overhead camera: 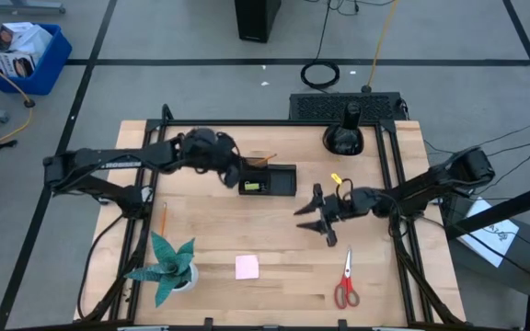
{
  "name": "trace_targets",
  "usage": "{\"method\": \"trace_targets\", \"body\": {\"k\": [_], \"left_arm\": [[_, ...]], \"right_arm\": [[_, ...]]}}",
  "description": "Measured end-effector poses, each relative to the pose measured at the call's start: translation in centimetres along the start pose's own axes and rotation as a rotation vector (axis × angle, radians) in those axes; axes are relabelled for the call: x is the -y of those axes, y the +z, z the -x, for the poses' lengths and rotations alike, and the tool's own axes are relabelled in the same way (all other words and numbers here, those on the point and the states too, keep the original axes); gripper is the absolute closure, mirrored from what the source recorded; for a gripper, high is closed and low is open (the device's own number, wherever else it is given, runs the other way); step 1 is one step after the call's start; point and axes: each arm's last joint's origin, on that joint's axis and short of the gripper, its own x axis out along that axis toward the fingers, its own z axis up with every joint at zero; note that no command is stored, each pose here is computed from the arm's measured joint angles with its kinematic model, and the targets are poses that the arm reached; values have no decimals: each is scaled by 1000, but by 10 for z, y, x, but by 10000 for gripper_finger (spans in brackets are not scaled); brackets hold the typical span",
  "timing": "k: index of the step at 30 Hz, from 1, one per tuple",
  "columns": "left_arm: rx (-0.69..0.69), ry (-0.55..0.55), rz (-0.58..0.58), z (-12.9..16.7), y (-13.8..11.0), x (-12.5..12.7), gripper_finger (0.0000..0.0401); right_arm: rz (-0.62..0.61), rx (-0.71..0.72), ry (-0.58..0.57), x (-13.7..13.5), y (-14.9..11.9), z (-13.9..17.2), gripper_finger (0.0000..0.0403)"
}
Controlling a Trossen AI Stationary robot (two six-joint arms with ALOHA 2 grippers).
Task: Pick and place office supplies into organizer
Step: Put the red scissors into the black desk organizer
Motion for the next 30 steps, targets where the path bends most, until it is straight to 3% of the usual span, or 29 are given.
{"method": "trace_targets", "body": {"k": [10, 18, 24, 30], "left_arm": [[5, -239, -116, 27, -17, 66, 130], [14, -384, -173, 47, -28, 99, 130], [21, -369, -191, 51, -35, 108, 130], [24, -324, -245, 48, -39, 108, 130]], "right_arm": [[-12, -74, -3, -49, -14, 6, 245], [-70, -73, 121, -65, -14, 9, 245], [-117, -135, 162, -74, -20, 12, 245], [-96, -172, 33, -71, -29, 11, 245]]}}
